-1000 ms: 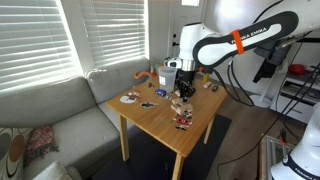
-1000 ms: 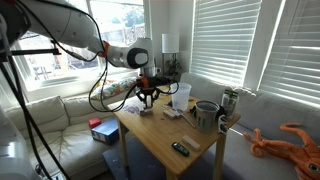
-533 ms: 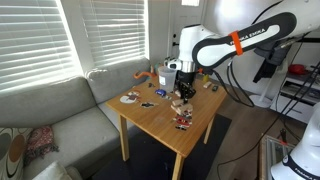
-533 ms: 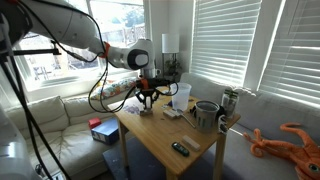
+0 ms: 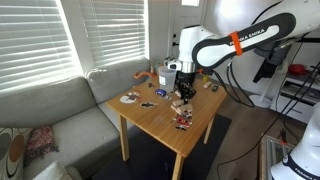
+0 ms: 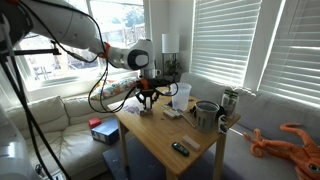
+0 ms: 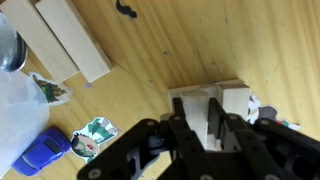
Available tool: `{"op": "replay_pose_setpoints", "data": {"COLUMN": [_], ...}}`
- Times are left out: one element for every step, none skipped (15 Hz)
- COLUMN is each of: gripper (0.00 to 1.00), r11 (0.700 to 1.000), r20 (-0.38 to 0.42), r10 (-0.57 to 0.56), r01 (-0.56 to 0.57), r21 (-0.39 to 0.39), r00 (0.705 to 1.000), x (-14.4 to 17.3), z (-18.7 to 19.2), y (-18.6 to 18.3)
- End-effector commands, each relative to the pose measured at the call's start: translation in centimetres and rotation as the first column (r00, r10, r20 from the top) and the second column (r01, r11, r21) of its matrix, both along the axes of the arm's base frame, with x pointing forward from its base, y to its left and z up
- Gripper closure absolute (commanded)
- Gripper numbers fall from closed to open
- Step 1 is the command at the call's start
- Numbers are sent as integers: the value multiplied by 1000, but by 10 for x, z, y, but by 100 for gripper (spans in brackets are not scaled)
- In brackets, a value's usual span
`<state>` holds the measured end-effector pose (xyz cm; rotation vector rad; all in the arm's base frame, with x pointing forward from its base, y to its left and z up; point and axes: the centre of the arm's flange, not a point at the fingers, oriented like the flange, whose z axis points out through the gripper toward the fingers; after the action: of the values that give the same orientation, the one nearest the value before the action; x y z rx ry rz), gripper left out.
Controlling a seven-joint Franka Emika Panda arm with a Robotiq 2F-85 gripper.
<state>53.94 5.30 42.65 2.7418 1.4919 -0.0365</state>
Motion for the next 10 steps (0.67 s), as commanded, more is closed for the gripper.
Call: {"op": "replay_pose_setpoints", "data": {"gripper": [93,93,93,93,93,47,46,39,33,27], "r11": [1000,1000,1000,1000,1000,1000,1000,1000,1000,1000], "r20": [-16,-16,-16,-16,-17,-16,-15,-11,-7,-2], "r10": [11,9,9,9,9,3,8,5,5,4], "r01": [-10,-9,-9,-9,-9,-3,-8,-5,-5,-4], "r21": [11,9,8,8,8,3,5,-1,-1,-4], "r00": [1000,1000,1000,1000,1000,1000,1000,1000,1000,1000], "x": [0,0,1,1,1,2,1,1,0,0], "z": [-1,-1,-2,-2,-3,-3,-2,1,2,5], "y": [-1,-1,-1,-1,-1,-1,-1,-2,-2,-3]}}
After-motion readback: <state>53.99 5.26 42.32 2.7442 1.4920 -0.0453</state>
